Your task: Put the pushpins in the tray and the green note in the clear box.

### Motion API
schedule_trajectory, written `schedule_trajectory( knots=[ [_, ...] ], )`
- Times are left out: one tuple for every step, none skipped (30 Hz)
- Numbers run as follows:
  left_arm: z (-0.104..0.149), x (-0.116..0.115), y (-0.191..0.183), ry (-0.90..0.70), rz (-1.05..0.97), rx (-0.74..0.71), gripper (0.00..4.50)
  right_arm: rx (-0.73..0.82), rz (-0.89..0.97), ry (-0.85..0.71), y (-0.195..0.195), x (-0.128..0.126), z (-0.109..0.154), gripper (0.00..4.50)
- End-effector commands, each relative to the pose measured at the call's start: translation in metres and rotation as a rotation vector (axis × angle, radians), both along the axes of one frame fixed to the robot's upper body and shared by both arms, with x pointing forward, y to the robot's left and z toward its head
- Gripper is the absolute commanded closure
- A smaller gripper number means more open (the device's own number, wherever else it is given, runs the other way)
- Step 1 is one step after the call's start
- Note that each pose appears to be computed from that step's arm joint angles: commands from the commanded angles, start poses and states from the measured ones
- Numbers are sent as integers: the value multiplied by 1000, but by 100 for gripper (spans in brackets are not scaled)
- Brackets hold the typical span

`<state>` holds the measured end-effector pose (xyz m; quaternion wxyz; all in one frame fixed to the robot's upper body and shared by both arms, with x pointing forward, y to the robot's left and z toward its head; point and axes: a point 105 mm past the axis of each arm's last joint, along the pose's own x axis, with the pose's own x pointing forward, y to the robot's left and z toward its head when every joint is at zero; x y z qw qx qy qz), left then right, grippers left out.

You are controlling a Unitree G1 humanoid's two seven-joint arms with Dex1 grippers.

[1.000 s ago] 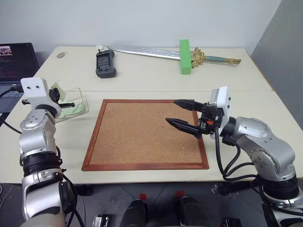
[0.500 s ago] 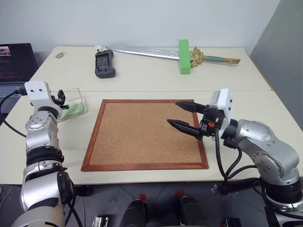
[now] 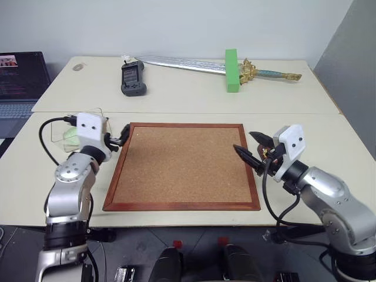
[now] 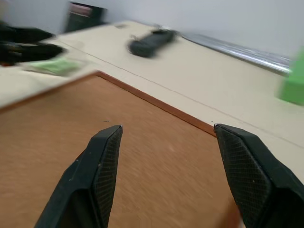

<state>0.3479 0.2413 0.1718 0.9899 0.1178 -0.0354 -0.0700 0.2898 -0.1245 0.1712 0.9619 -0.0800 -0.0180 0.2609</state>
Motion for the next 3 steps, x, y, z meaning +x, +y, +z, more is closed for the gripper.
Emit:
schedule_trajectory(
  knots=[
    [-3, -17, -15, -1, 42, -51, 96, -45, -179, -80, -9, -2, -3, 123],
    [-9, -21, -15, 12, 73, -82, 96, -34, -215, -71, -10, -2, -8, 123],
    [-16, -25, -15, 26, 103, -118, 96, -26, -247, -63, -11, -3, -14, 123]
  ],
)
